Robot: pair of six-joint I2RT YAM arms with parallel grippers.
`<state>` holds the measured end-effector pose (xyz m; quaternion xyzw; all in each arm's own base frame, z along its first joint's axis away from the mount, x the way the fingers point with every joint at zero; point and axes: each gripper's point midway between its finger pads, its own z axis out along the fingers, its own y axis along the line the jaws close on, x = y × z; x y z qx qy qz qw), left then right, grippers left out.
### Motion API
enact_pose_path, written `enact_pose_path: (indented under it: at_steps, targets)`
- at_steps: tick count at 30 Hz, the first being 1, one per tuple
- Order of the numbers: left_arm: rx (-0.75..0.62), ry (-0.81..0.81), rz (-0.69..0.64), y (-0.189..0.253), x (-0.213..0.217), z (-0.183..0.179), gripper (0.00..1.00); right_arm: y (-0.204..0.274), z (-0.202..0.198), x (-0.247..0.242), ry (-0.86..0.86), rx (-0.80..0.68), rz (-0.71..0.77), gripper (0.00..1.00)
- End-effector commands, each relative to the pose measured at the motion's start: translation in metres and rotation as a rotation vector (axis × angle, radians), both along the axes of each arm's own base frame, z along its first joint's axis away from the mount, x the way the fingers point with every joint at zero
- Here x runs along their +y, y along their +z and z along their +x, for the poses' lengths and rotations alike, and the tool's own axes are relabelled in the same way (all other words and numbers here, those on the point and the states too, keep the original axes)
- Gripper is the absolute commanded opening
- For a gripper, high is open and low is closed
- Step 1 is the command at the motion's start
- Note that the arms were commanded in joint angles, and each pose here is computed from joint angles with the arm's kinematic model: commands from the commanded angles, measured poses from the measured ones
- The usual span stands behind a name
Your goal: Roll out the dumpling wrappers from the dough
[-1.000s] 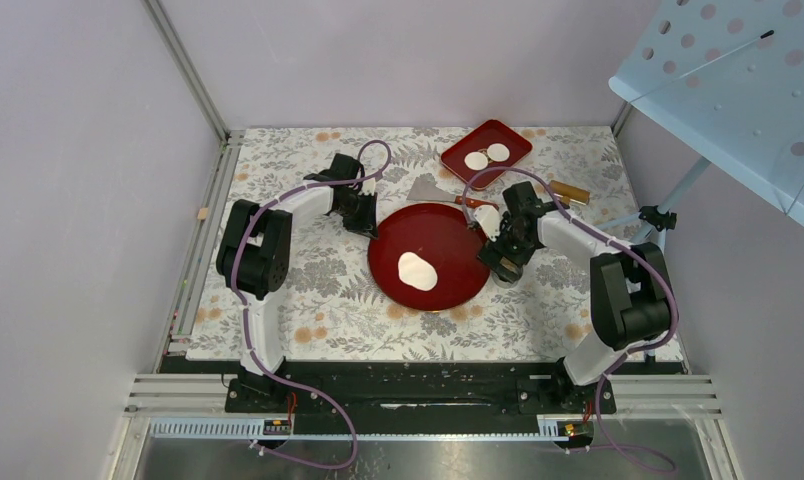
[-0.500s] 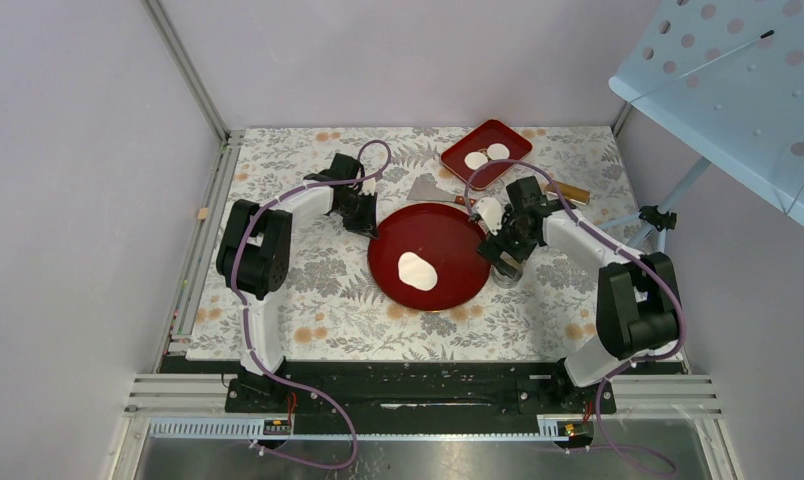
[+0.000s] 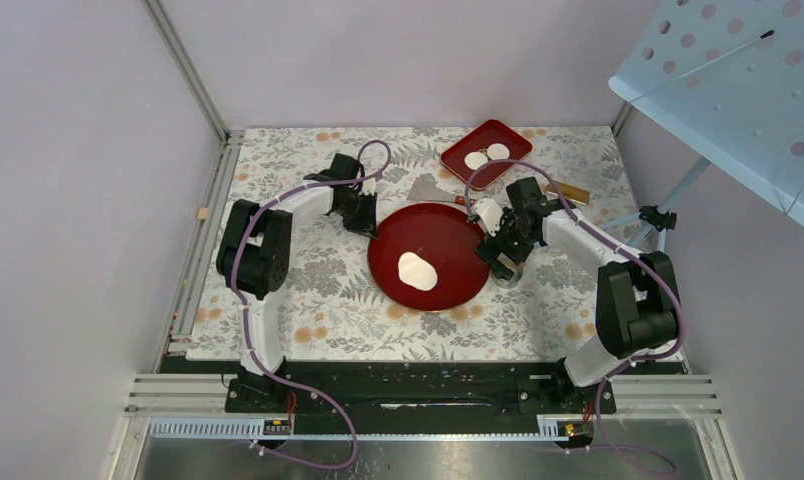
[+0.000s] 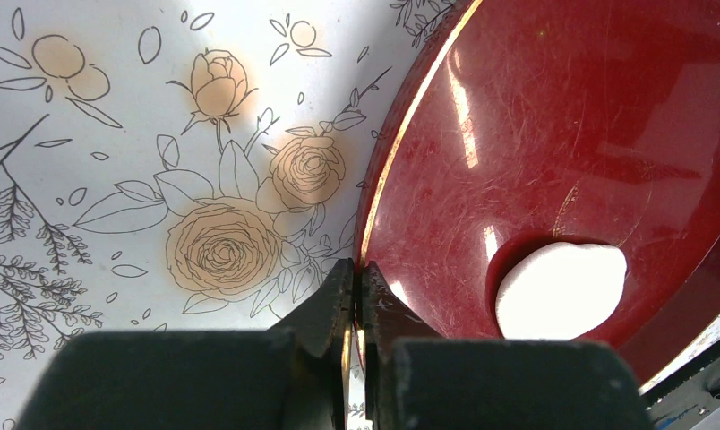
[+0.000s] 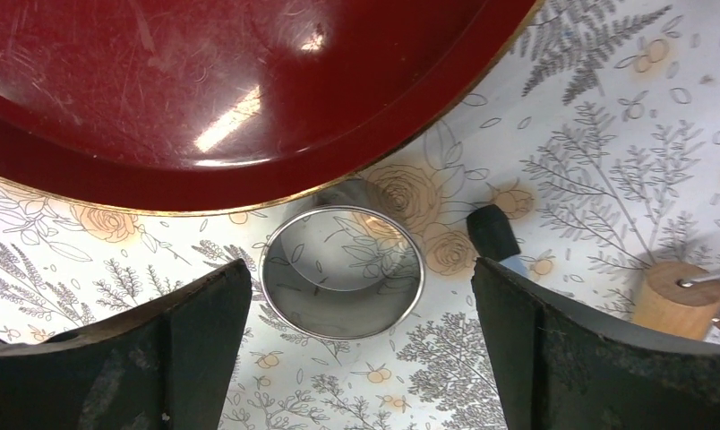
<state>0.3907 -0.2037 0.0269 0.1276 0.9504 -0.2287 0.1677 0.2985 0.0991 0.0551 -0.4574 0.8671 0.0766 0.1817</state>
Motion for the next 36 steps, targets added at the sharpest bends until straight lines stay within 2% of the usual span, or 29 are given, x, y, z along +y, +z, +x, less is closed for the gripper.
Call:
enact_pose_path:
  at_steps: [1, 11, 21, 24, 31, 36]
  targets:
    - [-0.021, 0.034, 0.046, -0.006, 0.015, 0.007, 0.00, -0.010, -0.013, 0.002, 0.003, 0.067, 0.019, 0.99]
    - [-0.020, 0.034, 0.044, -0.006, 0.015, 0.007, 0.00, -0.026, -0.015, -0.010, -0.009, 0.101, -0.050, 0.97]
    - [-0.020, 0.035, 0.046, -0.006, 0.015, 0.007, 0.00, -0.023, -0.011, -0.010, -0.017, 0.091, -0.055, 0.70]
    - [-0.020, 0.035, 0.046, -0.006, 0.015, 0.007, 0.00, -0.007, -0.009, -0.009, -0.020, 0.072, -0.049, 0.59]
    - [-0.018, 0.035, 0.046, -0.007, 0.015, 0.007, 0.00, 0.055, -0.003, -0.003, -0.020, -0.073, -0.024, 0.59]
    - [-0.018, 0.034, 0.045, -0.007, 0.015, 0.007, 0.00, 0.084, -0.013, 0.035, 0.078, -0.171, -0.035, 0.59]
